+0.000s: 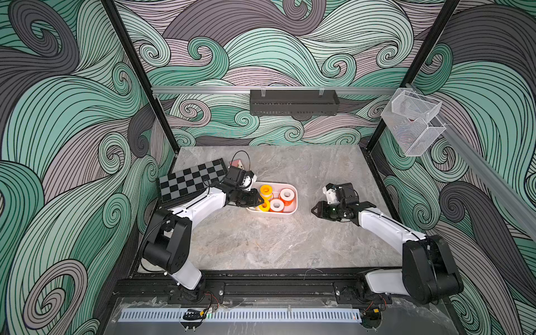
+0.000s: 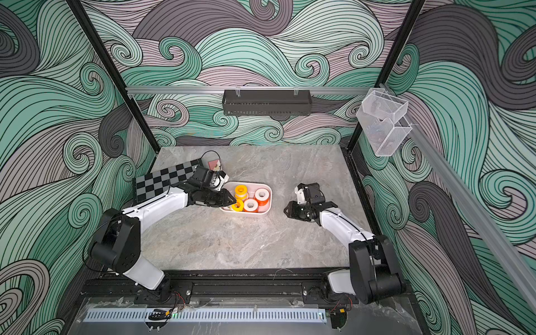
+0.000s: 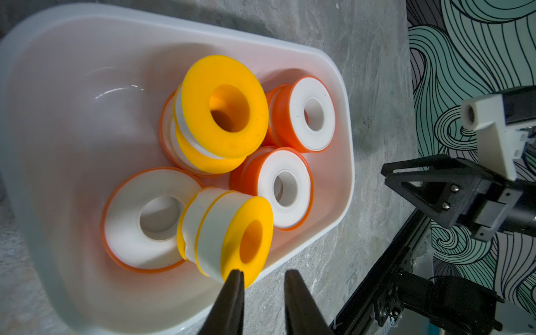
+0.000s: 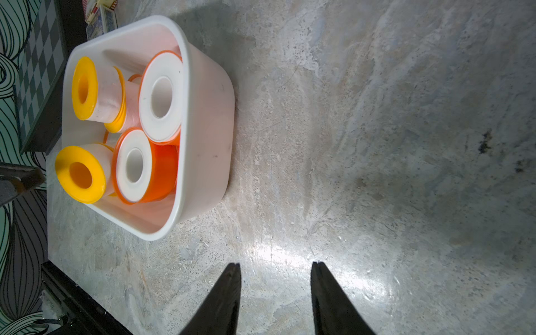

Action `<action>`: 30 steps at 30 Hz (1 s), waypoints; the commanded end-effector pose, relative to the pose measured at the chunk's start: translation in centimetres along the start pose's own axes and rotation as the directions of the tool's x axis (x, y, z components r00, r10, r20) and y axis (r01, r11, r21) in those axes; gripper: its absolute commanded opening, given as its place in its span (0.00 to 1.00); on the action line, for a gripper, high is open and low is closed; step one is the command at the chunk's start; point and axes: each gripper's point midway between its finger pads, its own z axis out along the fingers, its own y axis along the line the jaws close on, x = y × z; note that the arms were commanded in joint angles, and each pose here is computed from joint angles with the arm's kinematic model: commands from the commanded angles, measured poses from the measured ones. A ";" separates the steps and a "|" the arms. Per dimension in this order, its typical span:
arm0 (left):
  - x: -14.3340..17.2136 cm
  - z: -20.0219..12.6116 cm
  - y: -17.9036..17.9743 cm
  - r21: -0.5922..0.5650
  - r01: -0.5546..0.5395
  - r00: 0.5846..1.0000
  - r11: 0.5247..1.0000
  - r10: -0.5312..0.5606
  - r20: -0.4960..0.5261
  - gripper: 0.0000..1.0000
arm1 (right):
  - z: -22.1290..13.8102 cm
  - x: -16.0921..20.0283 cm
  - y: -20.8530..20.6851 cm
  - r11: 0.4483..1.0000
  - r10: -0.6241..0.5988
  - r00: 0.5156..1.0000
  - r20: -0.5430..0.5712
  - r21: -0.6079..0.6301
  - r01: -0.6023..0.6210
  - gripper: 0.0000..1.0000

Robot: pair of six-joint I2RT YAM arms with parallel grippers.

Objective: Put the sealing tape into the storage box
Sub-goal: Place the sealing tape in the storage box.

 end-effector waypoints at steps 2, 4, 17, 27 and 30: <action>-0.4 0.5 0.2 -0.001 -0.003 1.000 1.000 0.003 -0.001 0.28 | -0.3 0.1 0.6 1.000 -0.011 1.000 0.006 -0.020 0.012 0.44; -0.4 0.9 0.7 -0.009 0.005 1.000 1.000 -0.005 -0.009 0.28 | -0.4 0.1 0.6 1.000 -0.011 1.000 0.007 -0.021 0.011 0.44; -0.3 0.8 2.1 -0.072 0.012 1.000 0.997 -0.013 -0.010 0.28 | -0.3 0.1 0.7 1.000 -0.012 1.000 0.003 -0.025 0.012 0.44; -1.1 -0.6 -0.4 0.021 -0.012 0.999 1.000 0.011 0.033 0.30 | -0.4 0.1 0.6 1.000 -0.013 1.000 0.008 -0.022 0.013 0.44; -1.3 -1.0 -0.9 0.044 -0.020 0.999 0.999 0.017 0.051 0.32 | -0.4 0.2 0.6 1.000 -0.011 1.000 0.006 -0.020 0.011 0.44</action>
